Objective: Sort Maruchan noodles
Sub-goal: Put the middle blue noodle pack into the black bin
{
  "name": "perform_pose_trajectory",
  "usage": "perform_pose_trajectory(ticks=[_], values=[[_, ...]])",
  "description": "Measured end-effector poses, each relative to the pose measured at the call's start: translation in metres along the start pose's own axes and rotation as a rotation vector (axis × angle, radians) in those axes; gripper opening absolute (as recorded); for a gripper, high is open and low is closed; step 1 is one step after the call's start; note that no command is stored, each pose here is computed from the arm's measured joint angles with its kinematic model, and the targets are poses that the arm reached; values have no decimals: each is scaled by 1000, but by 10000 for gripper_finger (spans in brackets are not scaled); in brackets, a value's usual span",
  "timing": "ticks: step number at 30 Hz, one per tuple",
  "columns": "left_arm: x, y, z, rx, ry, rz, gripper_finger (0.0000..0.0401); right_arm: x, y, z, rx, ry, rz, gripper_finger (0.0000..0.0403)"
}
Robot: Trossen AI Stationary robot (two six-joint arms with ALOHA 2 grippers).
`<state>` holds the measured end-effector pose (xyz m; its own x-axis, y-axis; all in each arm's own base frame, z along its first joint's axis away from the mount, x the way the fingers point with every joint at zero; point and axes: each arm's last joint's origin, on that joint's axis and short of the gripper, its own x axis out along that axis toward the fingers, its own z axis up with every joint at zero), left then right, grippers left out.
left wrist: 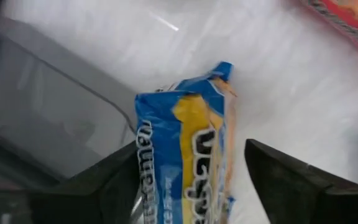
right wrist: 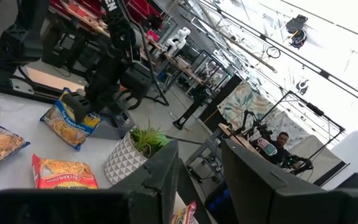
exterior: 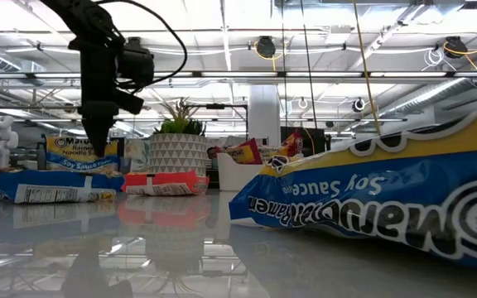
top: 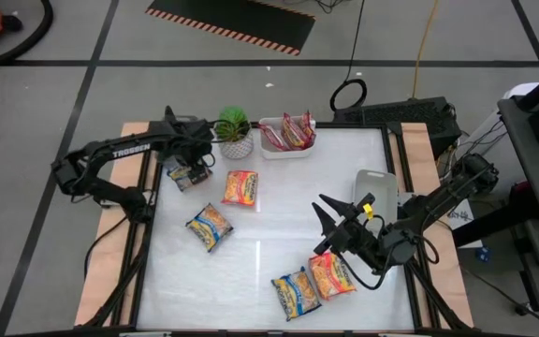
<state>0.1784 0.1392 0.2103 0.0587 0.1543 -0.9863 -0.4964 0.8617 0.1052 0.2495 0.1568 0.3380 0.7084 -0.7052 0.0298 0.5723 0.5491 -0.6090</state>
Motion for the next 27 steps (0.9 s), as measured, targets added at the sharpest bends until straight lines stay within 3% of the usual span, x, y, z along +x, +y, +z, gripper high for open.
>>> perform_pose_trajectory(ticks=[9,17,27], values=[[0,-1,0,69,0,-42,126,0,0,0,-7,0,0,116],[-7,-2,-2,89,2,-44,124,0,0,0,-7,0,0,116],[-48,-5,4,86,-22,-78,124,1,0,0,-22,3,-4,116]])
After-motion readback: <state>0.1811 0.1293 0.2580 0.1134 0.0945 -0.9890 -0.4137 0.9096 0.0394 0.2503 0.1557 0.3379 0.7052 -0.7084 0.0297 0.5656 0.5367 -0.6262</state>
